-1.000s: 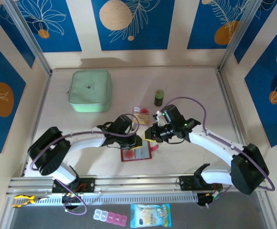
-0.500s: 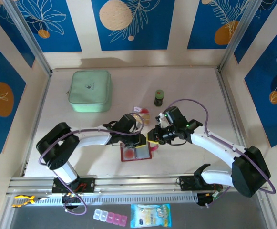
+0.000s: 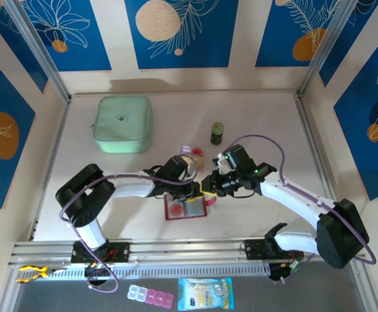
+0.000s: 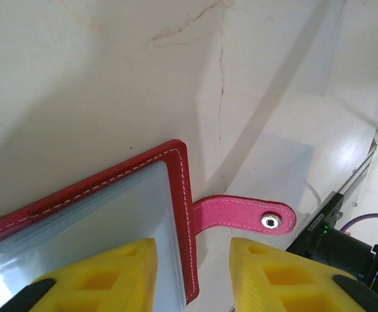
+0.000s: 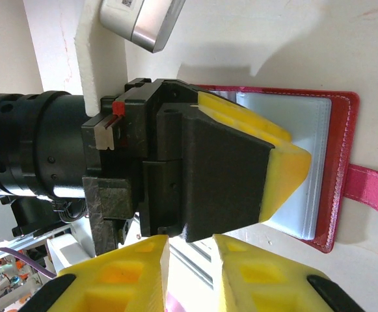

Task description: Take the credit cards out of the card holder

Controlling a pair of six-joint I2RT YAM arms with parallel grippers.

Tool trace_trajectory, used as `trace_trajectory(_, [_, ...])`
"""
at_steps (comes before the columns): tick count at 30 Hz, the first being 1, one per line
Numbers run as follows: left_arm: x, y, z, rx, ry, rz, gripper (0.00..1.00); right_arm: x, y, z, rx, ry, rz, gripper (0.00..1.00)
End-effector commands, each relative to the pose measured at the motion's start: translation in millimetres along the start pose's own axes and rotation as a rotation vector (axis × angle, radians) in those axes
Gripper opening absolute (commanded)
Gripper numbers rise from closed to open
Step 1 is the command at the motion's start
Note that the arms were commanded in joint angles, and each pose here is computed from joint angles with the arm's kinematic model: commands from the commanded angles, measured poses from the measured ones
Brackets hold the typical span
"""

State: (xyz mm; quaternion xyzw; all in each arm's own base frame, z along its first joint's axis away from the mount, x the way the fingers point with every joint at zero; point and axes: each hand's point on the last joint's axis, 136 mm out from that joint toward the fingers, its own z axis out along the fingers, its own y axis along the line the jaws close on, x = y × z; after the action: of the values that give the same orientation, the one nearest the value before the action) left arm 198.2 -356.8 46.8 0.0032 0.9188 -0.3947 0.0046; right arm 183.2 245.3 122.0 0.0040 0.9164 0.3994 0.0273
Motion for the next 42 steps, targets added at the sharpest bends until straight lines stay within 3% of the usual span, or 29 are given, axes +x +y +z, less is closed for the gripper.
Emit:
trace_trajectory(1, [-6,-14,-16,0.04,-0.053,0.031,0.35,7,-9,3,0.017,0.029,0.027,0.26])
trace_trajectory(9, [-13,-2,-55,-0.002,-0.158,0.053,0.35,8,-4,20,0.022,0.064,0.026,0.25])
trace_trajectory(19, [-7,48,-90,-0.069,-0.243,-0.029,0.31,16,7,59,0.053,0.148,-0.007,0.22])
trace_trajectory(34, [19,90,-86,-0.122,-0.187,-0.093,0.12,24,7,102,0.092,0.244,-0.024,0.2])
trace_trajectory(42, [24,97,-74,-0.12,-0.139,-0.107,0.09,24,1,110,0.11,0.251,-0.016,0.2])
